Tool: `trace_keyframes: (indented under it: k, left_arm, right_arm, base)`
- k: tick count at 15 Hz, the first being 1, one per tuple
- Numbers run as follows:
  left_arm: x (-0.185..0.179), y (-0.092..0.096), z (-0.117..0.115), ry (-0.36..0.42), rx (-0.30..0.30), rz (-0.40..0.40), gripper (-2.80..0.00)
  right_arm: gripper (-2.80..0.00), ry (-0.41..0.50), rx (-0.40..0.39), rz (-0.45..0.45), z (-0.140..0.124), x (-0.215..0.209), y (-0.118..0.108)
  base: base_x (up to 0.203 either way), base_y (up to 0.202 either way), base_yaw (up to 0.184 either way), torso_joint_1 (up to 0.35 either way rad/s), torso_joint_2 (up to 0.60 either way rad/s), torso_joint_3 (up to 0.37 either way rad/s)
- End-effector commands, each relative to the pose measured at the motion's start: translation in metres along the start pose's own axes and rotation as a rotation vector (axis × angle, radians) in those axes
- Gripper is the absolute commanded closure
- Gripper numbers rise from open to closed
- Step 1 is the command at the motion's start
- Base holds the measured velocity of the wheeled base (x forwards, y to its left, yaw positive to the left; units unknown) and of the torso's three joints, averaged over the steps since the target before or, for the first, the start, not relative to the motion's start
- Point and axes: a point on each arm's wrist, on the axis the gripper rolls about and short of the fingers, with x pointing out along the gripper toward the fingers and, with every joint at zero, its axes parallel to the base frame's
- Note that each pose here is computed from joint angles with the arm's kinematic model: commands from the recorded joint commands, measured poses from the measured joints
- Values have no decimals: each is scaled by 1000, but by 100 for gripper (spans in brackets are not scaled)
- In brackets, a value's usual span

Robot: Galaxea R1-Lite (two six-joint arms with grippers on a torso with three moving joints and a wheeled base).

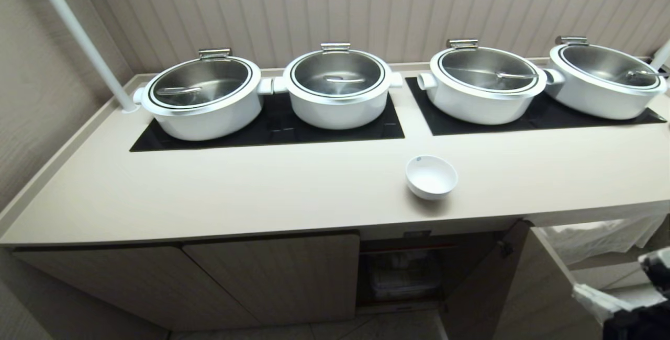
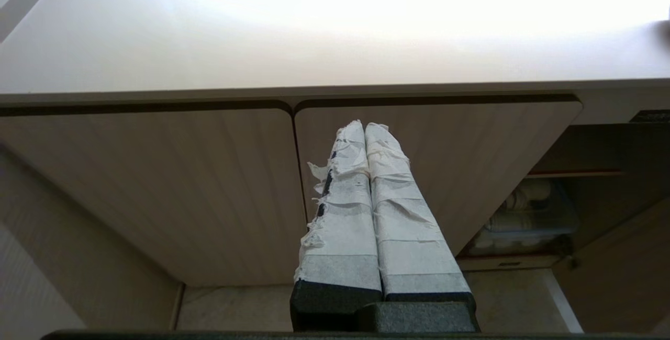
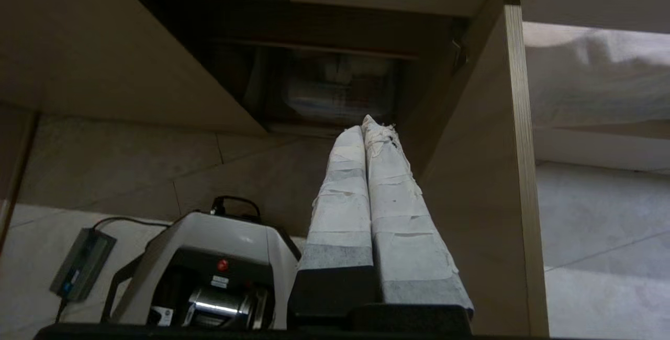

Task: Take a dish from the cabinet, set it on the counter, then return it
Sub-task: Place it on the table

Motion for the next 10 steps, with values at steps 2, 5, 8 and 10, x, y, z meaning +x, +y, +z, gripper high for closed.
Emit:
trace_keyframes:
  k: [2, 5, 8, 10]
  left_arm:
    - [0, 0, 0, 0, -1, 1, 0]
    - [0, 0, 0, -2, -1, 0, 0]
    - [0, 0, 0, -2, -1, 0, 0]
    - [0, 0, 0, 0, -1, 1, 0]
  right_arm:
    - [0, -13, 32, -55, -19, -31, -13]
    - [0, -27, 40, -74, -39, -56, -15]
    - [0, -84, 4, -86, -59, -76, -14]
    - [0, -155, -16, -89, -68, -85, -13]
  base:
    - [0, 0, 0, 0, 0, 0]
    - [0, 0, 0, 0, 0, 0]
    - [0, 0, 0, 0, 0, 0]
    - [0, 0, 0, 0, 0, 0]
